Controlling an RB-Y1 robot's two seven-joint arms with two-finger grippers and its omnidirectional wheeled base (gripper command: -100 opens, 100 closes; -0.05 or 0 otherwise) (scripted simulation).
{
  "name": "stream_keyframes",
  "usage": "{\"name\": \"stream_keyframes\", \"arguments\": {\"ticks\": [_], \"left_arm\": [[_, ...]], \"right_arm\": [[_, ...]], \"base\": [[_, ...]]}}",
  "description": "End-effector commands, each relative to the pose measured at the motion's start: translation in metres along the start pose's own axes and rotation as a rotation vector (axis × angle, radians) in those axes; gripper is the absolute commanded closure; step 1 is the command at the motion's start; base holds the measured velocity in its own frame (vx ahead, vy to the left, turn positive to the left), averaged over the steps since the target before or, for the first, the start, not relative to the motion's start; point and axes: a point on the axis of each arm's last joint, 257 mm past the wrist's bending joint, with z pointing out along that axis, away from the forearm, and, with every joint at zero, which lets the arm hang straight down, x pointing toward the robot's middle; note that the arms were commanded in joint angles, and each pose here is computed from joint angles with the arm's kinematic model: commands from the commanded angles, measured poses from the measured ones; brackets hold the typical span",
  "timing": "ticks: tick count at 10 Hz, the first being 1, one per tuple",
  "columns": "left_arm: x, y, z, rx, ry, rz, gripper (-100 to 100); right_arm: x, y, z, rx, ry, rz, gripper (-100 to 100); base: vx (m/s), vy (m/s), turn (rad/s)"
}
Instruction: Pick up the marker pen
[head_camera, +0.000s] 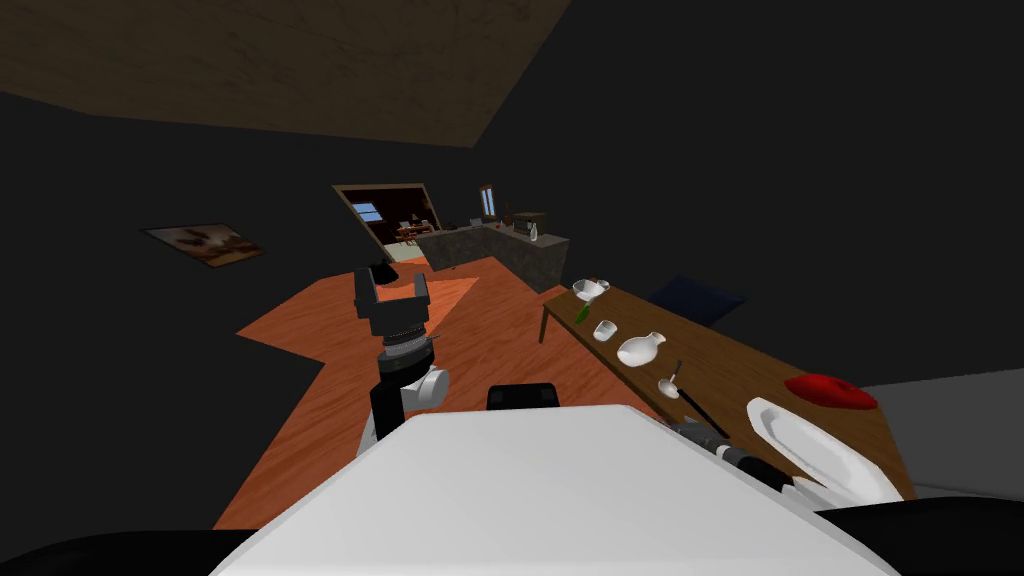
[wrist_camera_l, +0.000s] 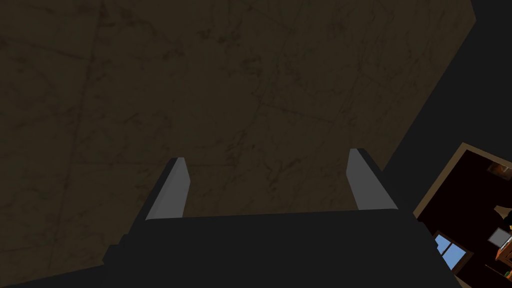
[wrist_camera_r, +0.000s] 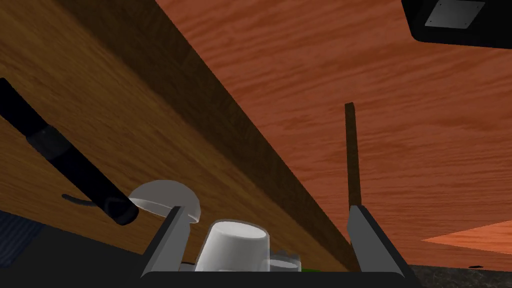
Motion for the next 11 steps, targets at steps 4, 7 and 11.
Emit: {"name": "stream_keyframes", "arguments": {"ticks": [4, 7, 11], "left_arm": [[0.0, 0.0, 0.0, 0.0, 0.0, 0.0, 0], [0.0, 0.0, 0.0, 0.0, 0.0, 0.0, 0], [0.0, 0.0, 0.0, 0.0, 0.0, 0.0, 0]], "right_arm": [[0.057, -0.07, -0.031, 0.12, 0.183, -0.192, -100], [0.074, -0.084, -0.04, 0.141, 0.237, -0.243, -100], [0.098, -0.086, -0.046, 0.142, 0.296, -0.288, -100]], "base": [[0.073, -0.036, 0.078], [0.09, -0.064, 0.054], [0.046, -0.064, 0.031]]}}
